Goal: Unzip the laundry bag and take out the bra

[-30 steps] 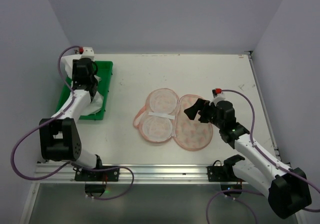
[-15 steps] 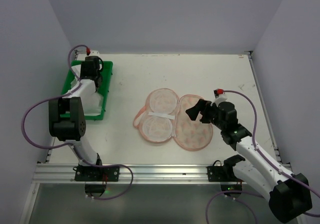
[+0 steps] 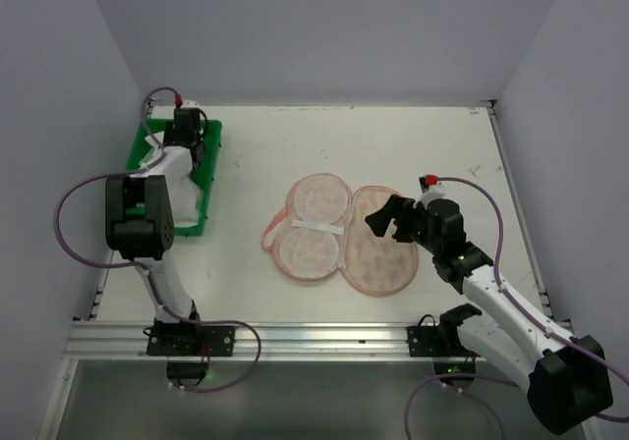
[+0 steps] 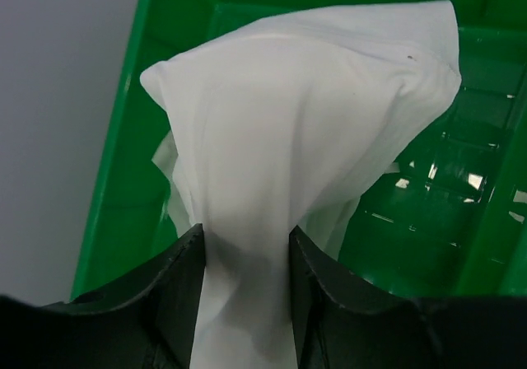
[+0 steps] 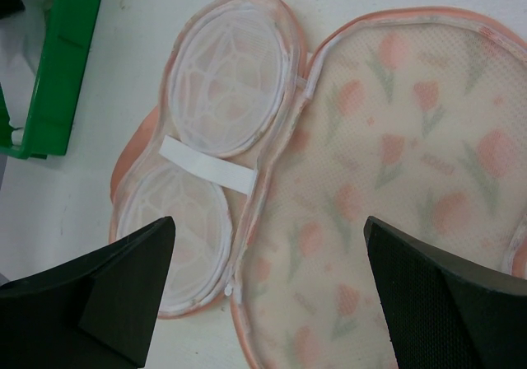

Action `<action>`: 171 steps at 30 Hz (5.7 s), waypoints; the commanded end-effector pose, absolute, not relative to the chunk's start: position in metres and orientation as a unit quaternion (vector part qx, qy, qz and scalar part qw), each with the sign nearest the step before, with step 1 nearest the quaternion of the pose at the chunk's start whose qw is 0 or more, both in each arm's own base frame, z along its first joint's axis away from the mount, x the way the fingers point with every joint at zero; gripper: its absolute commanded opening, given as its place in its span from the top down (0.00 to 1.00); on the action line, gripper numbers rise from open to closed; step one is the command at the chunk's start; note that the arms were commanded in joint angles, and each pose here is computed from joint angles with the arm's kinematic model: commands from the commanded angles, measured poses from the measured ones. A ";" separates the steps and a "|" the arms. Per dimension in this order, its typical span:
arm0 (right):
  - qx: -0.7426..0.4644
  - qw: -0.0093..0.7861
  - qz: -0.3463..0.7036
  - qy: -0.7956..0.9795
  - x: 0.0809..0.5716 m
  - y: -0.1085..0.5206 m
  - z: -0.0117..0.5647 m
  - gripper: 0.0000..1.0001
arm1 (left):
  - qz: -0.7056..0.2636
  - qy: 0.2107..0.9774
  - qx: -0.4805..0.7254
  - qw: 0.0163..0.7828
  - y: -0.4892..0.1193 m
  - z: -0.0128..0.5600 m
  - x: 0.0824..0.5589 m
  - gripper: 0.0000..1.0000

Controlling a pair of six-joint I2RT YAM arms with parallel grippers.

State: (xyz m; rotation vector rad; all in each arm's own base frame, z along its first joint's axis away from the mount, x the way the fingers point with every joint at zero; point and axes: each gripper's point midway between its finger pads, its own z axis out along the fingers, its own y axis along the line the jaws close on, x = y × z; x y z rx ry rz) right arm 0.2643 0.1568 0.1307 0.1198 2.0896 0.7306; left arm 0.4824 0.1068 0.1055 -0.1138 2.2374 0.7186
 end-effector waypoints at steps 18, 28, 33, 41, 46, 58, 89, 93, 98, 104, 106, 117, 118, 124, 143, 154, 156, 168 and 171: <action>0.108 0.457 0.242 0.849 0.278 0.132 0.136 0.01 | 0.150 0.841 -0.149 0.499 0.076 0.250 0.472 0.00; 0.246 0.360 0.140 0.889 0.289 0.089 0.098 0.01 | -0.025 0.820 -0.135 0.556 0.016 0.280 0.387 0.00; 0.271 0.296 0.121 0.908 0.286 0.083 0.069 0.01 | -0.051 0.799 -0.123 0.586 0.005 0.277 0.345 0.00; 0.283 0.221 0.093 0.929 0.281 0.086 0.041 0.01 | -0.039 0.813 -0.094 0.574 -0.009 0.240 0.328 0.00; 0.280 0.183 0.106 0.936 0.278 0.096 0.032 0.02 | -0.024 0.814 -0.088 0.573 -0.009 0.230 0.325 0.00; 0.258 0.159 0.145 0.942 0.279 0.116 0.028 0.46 | -0.010 0.814 -0.087 0.575 -0.007 0.222 0.323 0.00; 0.175 0.146 0.045 0.973 0.287 0.098 0.032 0.44 | 0.003 0.809 -0.081 0.583 -0.008 0.225 0.319 0.00; 0.166 0.125 0.050 0.977 0.288 0.110 0.028 0.44 | 0.005 0.807 -0.081 0.585 -0.008 0.226 0.318 0.00; 0.161 0.110 0.058 0.979 0.287 0.127 0.020 0.44 | 0.008 0.806 -0.080 0.586 -0.008 0.227 0.318 0.00; 0.143 0.094 0.082 0.982 0.285 0.152 0.016 0.63 | 0.010 0.808 -0.079 0.584 -0.008 0.226 0.318 0.00; 0.143 0.098 0.073 0.982 0.285 0.149 0.013 0.86 | 0.012 0.807 -0.079 0.585 -0.008 0.226 0.318 0.00; 0.103 0.184 -0.002 0.977 0.294 0.102 0.076 1.00 | 0.015 0.808 -0.080 0.584 -0.007 0.225 0.318 0.00; 0.097 0.190 -0.006 0.977 0.295 0.098 0.082 1.00 | 0.015 0.808 -0.080 0.583 -0.007 0.225 0.318 0.00; 0.114 0.236 -0.032 0.965 0.298 0.078 0.128 1.00 | 0.015 0.809 -0.080 0.583 -0.007 0.224 0.318 0.00; 0.049 0.241 0.269 0.931 0.307 0.194 0.218 1.00 | 0.014 0.809 -0.077 0.583 -0.009 0.223 0.318 0.00; 0.041 0.201 0.371 0.906 0.307 0.264 0.204 1.00 | 0.013 0.810 -0.074 0.581 -0.011 0.222 0.318 0.00; 0.041 0.195 0.382 0.902 0.308 0.273 0.195 1.00 | 0.013 0.811 -0.074 0.580 -0.011 0.221 0.318 0.00; 0.061 0.178 0.410 0.892 0.334 0.319 0.140 1.00 | 0.007 0.813 -0.068 0.578 -0.014 0.218 0.318 0.00; 0.061 0.174 0.420 0.889 0.340 0.331 0.123 1.00 | 0.006 0.813 -0.067 0.579 -0.015 0.219 0.318 0.00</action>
